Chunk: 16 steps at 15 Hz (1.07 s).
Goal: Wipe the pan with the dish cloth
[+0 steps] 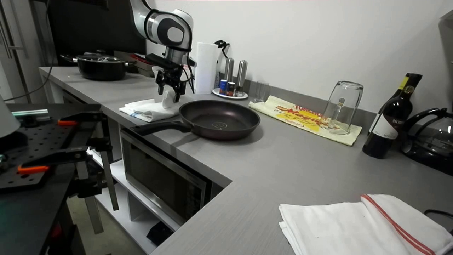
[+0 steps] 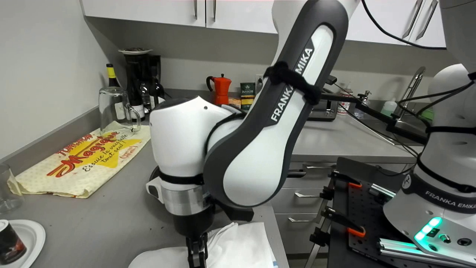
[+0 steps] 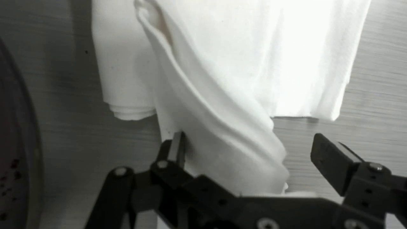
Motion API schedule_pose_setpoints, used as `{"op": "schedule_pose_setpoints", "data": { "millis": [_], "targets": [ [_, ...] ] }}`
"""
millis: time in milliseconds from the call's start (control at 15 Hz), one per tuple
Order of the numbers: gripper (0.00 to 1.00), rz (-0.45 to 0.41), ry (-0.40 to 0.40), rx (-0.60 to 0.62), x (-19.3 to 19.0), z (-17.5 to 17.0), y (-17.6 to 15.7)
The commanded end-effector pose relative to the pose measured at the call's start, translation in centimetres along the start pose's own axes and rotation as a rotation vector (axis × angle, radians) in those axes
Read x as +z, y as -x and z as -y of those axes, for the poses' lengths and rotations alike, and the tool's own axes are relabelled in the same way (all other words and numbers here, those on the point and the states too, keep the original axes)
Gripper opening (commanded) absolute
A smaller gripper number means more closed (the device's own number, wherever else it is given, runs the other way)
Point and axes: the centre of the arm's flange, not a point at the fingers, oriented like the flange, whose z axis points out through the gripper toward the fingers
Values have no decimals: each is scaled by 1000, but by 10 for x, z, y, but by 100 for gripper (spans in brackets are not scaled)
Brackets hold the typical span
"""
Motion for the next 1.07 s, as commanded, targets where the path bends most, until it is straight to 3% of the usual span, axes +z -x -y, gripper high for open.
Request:
{"op": "schedule_pose_setpoints", "data": {
  "millis": [0, 133, 200, 267, 800, 933, 1000],
  "targets": [
    [100, -19, 28, -40, 26, 0, -19],
    [100, -27, 27, -42, 30, -2, -24],
    [75, -30, 23, -40, 29, -3, -26],
    [74, -32, 21, -37, 29, -4, -27],
    [13, -50, 12, -17, 8, -12, -27],
    [2, -49, 10, -8, 3, -15, -22],
    [2, -48, 7, -2, -3, -16, -18]
  ]
}}
